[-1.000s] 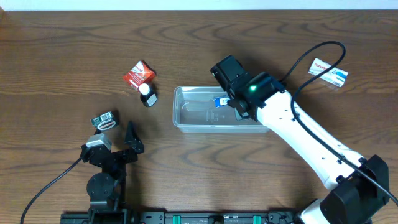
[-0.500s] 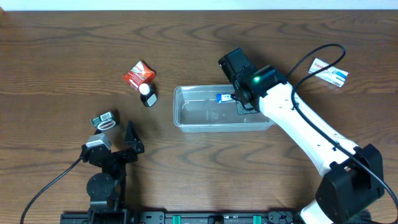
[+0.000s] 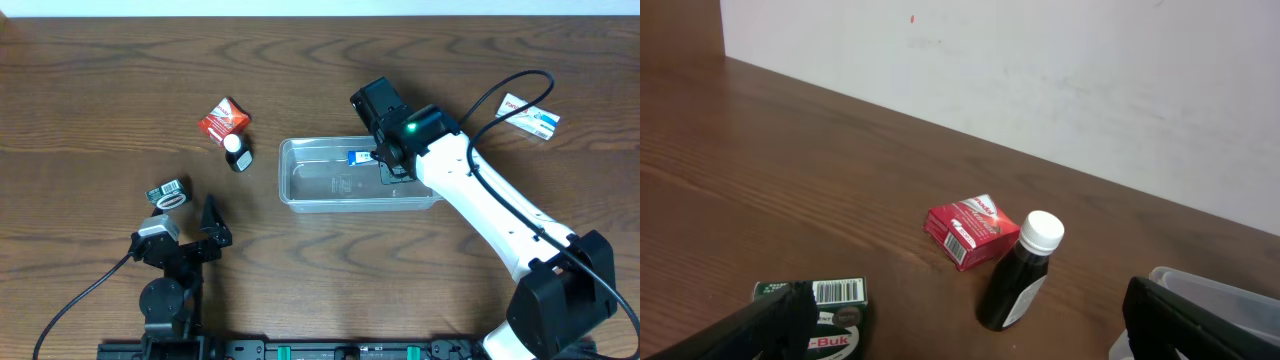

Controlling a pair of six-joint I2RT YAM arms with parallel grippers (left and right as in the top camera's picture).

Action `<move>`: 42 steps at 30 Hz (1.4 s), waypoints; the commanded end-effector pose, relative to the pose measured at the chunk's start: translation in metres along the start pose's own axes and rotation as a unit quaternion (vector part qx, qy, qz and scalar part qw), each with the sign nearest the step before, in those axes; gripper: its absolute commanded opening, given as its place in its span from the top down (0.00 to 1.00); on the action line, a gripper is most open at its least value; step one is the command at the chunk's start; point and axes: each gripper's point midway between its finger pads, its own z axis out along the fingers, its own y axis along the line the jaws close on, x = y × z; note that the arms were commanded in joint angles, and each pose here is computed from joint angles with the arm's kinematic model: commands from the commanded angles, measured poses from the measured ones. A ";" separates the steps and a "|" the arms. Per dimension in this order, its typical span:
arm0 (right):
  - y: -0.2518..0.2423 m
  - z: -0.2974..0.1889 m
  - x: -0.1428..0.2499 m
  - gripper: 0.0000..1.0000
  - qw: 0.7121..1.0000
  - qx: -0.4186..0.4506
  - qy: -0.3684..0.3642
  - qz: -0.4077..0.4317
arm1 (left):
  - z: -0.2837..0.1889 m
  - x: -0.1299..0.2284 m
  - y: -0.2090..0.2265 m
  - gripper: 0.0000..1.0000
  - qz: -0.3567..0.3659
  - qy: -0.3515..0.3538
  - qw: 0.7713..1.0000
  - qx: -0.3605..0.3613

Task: Pack container
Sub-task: 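Lower the blue box into the container and open the right gripper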

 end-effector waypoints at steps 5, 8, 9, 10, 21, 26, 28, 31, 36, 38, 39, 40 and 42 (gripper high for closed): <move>0.000 0.007 -0.010 0.99 1.000 0.001 -0.020 0.012 | 0.001 0.017 0.007 0.02 0.000 0.023 1.000 -0.014; -0.006 0.014 -0.011 0.99 1.000 0.012 -0.025 0.009 | 0.001 0.017 0.007 0.02 0.000 0.023 1.000 -0.014; -0.008 0.017 -0.011 0.99 1.000 0.014 -0.026 0.008 | 0.001 0.017 0.007 0.02 0.000 0.023 1.000 -0.014; -0.009 0.020 -0.010 0.99 0.999 0.016 -0.027 0.007 | 0.001 0.017 0.007 0.02 0.000 0.023 1.000 -0.014; -0.009 0.025 -0.008 0.91 1.000 0.016 -0.026 0.007 | 0.001 0.017 0.007 0.02 0.000 0.023 1.000 -0.014; -0.010 0.025 -0.006 0.87 1.000 0.020 -0.020 0.007 | 0.001 0.017 0.007 0.02 0.000 0.023 1.000 -0.014; -0.011 0.025 -0.005 0.87 1.000 0.022 -0.017 0.006 | 0.001 0.017 0.007 0.02 0.000 0.023 1.000 -0.014; -0.012 0.025 -0.004 0.88 1.000 0.024 -0.014 0.006 | 0.001 0.017 0.007 0.02 0.000 0.023 1.000 -0.014; -0.013 0.025 -0.002 0.87 1.000 0.027 -0.008 0.004 | 0.001 0.017 0.007 0.02 0.000 0.023 1.000 -0.014; -0.013 0.025 -0.001 0.83 1.000 0.029 -0.004 0.004 | 0.001 0.017 0.007 0.02 0.000 0.023 1.000 -0.014; -0.014 0.025 -0.001 0.80 1.000 0.029 -0.004 0.002 | 0.001 0.017 0.007 0.02 0.000 0.023 1.000 -0.014; -0.013 0.025 0.000 0.78 1.000 0.029 -0.003 0.002 | 0.001 0.017 0.007 0.02 0.000 0.023 1.000 -0.014; -0.013 0.025 0.000 0.76 1.000 0.029 -0.001 -0.002 | 0.001 0.017 0.007 0.02 0.000 0.023 1.000 -0.014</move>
